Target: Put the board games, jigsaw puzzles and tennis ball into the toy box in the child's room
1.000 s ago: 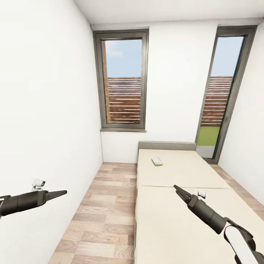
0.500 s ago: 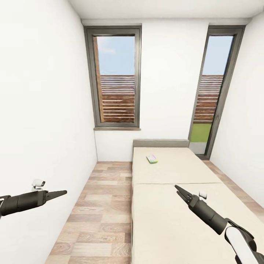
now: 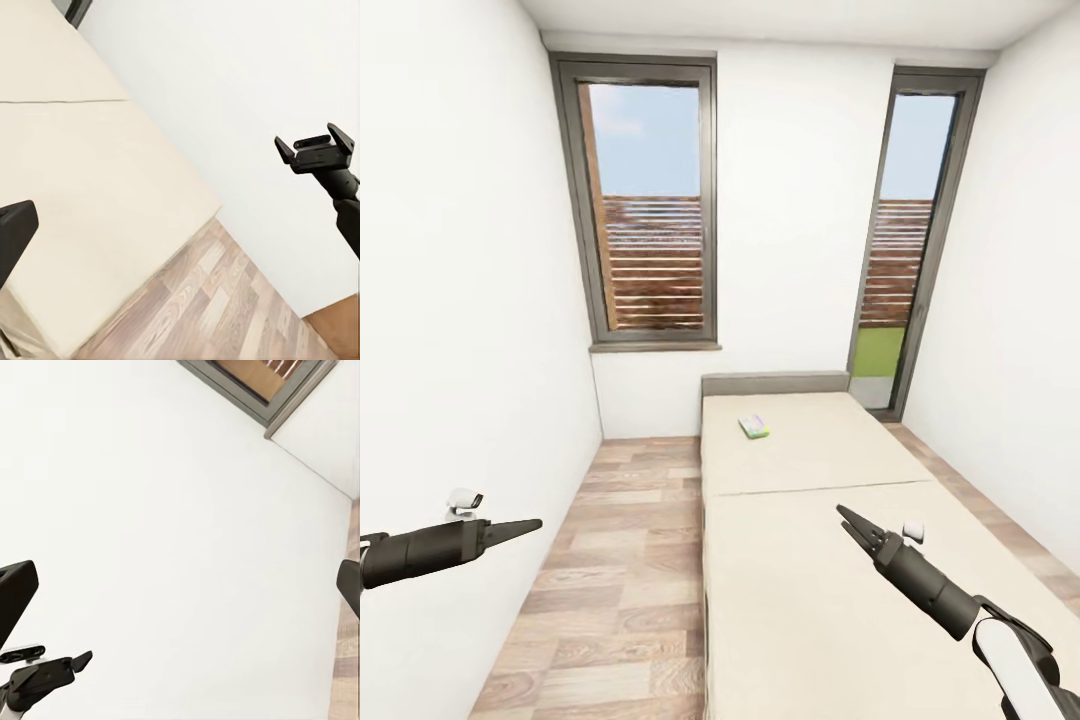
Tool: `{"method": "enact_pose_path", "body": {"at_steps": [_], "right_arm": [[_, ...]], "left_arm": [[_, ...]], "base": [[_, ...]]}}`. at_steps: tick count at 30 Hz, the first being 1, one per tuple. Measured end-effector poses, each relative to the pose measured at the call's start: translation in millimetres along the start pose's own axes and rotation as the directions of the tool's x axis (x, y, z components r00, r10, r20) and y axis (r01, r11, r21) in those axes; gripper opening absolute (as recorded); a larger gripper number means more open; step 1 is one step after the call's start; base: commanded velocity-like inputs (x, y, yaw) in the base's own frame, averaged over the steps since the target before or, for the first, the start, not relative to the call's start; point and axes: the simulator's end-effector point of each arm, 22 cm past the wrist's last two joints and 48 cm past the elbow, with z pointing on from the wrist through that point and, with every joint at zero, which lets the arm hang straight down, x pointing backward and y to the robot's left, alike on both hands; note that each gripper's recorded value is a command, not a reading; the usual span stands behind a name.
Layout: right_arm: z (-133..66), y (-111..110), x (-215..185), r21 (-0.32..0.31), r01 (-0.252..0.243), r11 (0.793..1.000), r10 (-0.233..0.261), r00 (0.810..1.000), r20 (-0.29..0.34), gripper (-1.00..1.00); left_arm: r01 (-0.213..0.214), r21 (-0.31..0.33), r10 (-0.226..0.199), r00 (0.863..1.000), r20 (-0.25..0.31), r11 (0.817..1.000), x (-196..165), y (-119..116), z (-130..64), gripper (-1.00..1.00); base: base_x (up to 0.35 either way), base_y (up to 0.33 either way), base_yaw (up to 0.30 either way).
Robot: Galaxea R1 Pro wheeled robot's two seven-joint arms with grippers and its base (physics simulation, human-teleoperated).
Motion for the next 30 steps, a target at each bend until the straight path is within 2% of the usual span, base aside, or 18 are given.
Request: {"method": "enact_pose_path", "body": {"at_steps": [19,30], "right_arm": [[0.6,-10.9,4.5,0.019,-0.014,1.000,0.014,1.000,-0.008,1.00],[0.8,-17.5,7.3,0.031,-0.022,0.999,0.023,1.000,-0.013,1.00]], "left_arm": [[0.020,-0.004,-0.020,1.000,-0.010,1.000,5.6,8.4,3.7,1.00],[0.031,-0.007,-0.031,0.999,-0.017,0.999,9.0,13.3,5.5,1.00]], "base": [[0.046,0.055,-0.183],[0.021,0.112,-0.183]]}}
